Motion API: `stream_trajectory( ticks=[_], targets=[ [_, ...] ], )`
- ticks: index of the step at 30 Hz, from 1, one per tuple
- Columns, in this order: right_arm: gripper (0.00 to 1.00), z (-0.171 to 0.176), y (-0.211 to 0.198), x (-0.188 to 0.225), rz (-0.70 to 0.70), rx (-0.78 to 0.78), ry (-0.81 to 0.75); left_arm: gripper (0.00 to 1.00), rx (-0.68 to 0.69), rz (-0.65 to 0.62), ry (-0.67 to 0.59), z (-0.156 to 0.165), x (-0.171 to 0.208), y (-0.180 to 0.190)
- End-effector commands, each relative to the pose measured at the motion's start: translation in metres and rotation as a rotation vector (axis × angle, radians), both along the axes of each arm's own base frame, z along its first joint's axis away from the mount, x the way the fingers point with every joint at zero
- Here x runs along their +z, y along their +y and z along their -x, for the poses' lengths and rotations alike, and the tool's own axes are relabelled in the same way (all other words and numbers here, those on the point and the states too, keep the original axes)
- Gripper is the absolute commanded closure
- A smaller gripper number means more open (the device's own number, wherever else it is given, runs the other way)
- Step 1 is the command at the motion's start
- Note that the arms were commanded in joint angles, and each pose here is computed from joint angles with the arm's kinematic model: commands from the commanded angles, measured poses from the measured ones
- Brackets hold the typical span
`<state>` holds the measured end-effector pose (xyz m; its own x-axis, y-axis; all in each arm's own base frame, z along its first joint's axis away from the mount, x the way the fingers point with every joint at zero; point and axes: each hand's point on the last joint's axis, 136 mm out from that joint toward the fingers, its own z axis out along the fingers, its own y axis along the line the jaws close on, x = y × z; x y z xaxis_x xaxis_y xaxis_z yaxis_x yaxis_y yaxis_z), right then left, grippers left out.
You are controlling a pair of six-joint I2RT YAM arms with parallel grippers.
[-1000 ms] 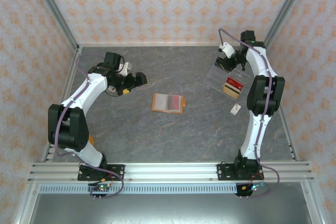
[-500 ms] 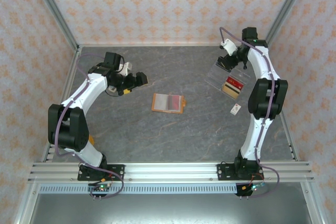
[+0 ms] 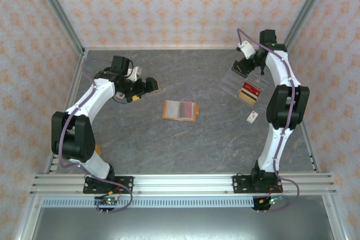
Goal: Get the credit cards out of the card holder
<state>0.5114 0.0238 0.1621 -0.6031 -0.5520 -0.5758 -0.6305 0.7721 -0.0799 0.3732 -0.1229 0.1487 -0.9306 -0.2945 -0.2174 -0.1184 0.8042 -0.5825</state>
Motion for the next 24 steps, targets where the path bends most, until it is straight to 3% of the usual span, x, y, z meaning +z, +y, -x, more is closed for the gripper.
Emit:
stream_trajectory(
  ticks=[1,10,17,24],
  targets=[
    [0.74,0.0,0.006,0.053,-0.082,-0.113,-0.116,0.0,0.035,-0.012,-0.041,-0.005,0.009,0.007],
    [0.71,0.048,0.051,0.092,-0.317,-0.391,-0.178,0.0,0.083,-0.02,-0.026,0.007,0.007,0.009],
    [0.62,0.112,0.12,0.089,-0.46,-0.494,-0.078,0.0,0.033,-0.062,-0.016,0.018,-0.002,-0.014],
    [0.61,0.143,0.173,0.046,-0.51,-0.632,0.159,0.06,-0.015,-0.065,-0.017,0.019,-0.014,-0.046]
  ],
)
